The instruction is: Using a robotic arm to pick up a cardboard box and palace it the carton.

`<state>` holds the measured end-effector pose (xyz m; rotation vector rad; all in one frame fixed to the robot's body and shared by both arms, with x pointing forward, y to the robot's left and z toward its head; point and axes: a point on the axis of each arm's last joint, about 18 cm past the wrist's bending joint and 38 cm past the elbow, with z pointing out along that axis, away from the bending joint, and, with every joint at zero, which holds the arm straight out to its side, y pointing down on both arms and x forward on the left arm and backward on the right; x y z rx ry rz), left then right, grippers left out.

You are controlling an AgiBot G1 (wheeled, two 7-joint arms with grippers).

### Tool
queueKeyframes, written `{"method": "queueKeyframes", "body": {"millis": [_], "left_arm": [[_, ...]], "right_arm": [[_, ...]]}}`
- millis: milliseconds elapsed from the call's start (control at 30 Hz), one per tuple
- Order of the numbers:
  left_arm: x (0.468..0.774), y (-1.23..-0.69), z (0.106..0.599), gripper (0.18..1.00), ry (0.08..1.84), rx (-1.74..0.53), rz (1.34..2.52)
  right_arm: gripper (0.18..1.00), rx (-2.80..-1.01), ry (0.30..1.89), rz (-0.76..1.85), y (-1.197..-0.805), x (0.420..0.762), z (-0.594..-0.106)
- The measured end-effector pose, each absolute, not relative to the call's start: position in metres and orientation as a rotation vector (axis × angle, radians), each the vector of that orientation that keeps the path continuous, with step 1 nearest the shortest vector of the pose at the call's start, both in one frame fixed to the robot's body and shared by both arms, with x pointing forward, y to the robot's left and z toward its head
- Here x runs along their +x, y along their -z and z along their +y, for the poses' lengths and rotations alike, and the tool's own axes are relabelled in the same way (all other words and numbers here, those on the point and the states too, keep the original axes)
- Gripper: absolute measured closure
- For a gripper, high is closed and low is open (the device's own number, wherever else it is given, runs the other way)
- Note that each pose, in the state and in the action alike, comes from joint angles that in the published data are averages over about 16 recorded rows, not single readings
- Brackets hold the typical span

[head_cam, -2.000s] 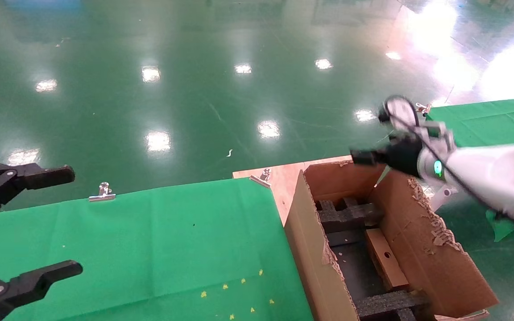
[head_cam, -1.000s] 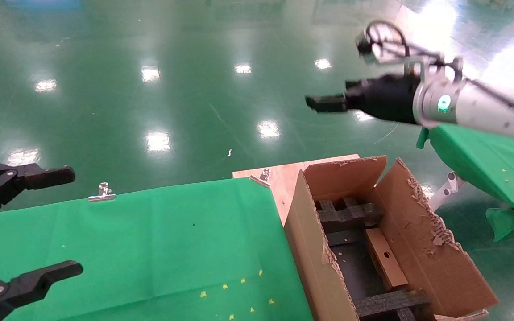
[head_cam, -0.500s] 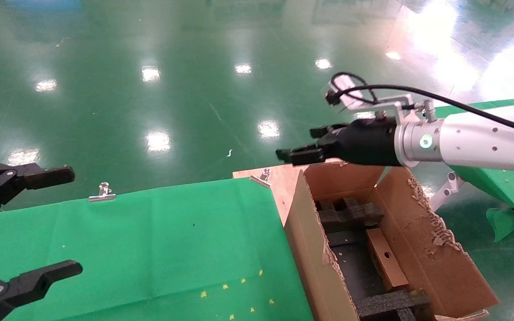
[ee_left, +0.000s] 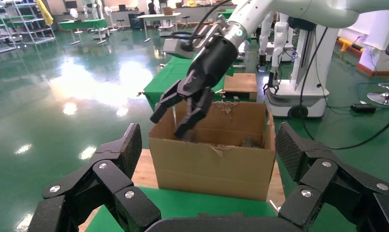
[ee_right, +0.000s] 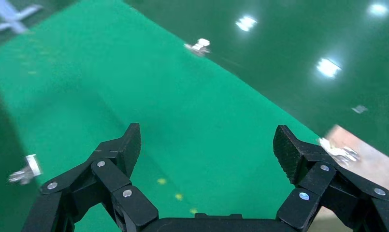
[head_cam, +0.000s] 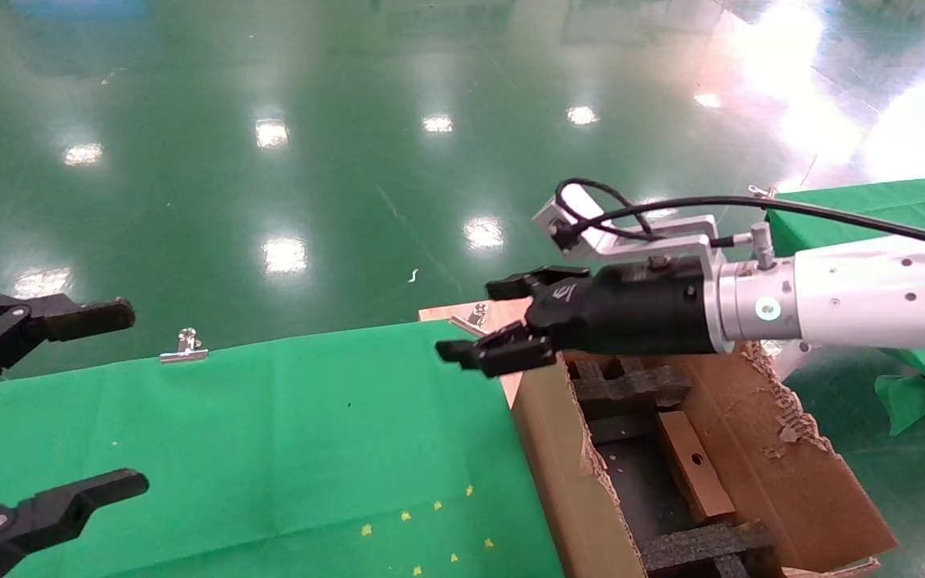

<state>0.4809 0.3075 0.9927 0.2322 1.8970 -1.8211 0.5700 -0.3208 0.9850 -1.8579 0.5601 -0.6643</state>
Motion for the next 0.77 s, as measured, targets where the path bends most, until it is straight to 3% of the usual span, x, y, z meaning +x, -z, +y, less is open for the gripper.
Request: {"method": "queueKeyframes", "body": {"millis": [767], "left_arm": [[0.481,-0.993,0.307,0.183,1.821,0.232,1.897]], "right_arm": [[0.178,-1.715,0.534,-0.022,-0.987,0.503,-0.299]]}}
